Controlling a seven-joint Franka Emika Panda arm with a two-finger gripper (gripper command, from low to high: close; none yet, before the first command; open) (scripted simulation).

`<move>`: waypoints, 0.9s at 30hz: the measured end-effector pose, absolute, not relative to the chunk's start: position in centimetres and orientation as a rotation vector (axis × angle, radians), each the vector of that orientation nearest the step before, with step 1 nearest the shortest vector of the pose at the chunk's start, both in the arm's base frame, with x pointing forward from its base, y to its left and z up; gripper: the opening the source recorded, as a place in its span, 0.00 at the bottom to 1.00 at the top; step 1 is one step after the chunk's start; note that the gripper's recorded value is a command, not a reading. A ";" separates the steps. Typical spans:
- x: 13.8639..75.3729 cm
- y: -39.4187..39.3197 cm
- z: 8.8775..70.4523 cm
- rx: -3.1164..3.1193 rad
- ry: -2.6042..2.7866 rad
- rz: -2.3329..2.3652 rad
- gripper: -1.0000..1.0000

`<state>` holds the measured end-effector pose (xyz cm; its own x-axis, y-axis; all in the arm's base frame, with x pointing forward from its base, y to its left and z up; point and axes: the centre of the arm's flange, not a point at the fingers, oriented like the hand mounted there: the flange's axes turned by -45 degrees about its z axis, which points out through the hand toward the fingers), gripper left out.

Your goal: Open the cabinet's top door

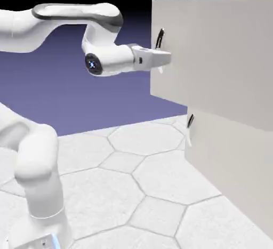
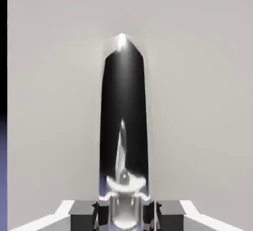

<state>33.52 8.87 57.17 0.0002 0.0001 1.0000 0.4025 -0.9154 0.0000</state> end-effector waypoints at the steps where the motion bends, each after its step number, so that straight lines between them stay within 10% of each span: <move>1: 32.8 8.3 57.2 -1.983 -0.434 -1.983 0.00; 27: 21.0 -6.1 57.2 -1.761 -0.728 -1.761 0.00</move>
